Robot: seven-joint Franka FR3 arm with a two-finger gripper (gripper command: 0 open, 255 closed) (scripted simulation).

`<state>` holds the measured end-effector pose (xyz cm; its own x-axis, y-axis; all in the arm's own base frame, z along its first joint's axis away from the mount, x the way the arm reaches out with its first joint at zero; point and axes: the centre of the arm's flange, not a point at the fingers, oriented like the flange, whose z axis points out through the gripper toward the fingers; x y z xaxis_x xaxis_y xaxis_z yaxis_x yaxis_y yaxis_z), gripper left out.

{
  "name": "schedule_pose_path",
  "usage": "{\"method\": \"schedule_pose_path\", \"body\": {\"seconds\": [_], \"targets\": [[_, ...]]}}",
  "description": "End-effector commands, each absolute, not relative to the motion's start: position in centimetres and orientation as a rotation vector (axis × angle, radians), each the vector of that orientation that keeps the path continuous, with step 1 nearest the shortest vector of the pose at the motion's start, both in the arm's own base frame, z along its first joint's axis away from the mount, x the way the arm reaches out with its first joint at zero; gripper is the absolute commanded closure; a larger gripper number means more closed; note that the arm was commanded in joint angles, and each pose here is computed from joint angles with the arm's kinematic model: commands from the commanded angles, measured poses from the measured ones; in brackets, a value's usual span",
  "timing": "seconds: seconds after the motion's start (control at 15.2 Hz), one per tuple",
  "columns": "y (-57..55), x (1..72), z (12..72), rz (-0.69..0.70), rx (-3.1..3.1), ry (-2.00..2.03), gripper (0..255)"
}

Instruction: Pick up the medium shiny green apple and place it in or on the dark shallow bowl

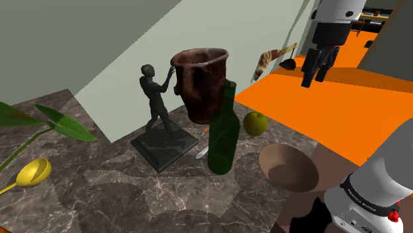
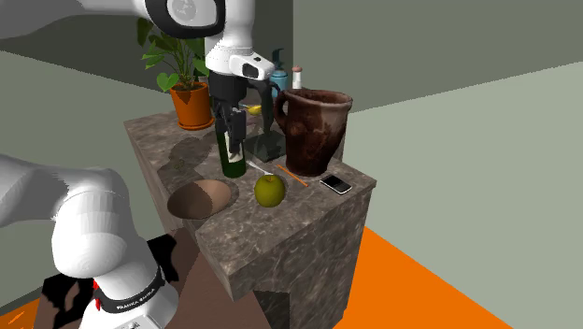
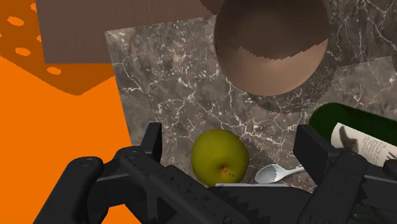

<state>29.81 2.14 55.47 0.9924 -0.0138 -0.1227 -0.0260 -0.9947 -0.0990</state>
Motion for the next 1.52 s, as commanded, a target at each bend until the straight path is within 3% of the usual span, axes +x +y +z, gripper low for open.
{"method": "schedule_pose_path", "body": {"seconds": [0.0,0.92,1.45], "targets": [[2.1,29.8,55.5,0.186,-3.035,0.030,0],[7.5,43.6,43.2,0.292,-3.103,0.159,0],[7.6,42.9,39.3,0.292,-3.103,0.159,0]]}}
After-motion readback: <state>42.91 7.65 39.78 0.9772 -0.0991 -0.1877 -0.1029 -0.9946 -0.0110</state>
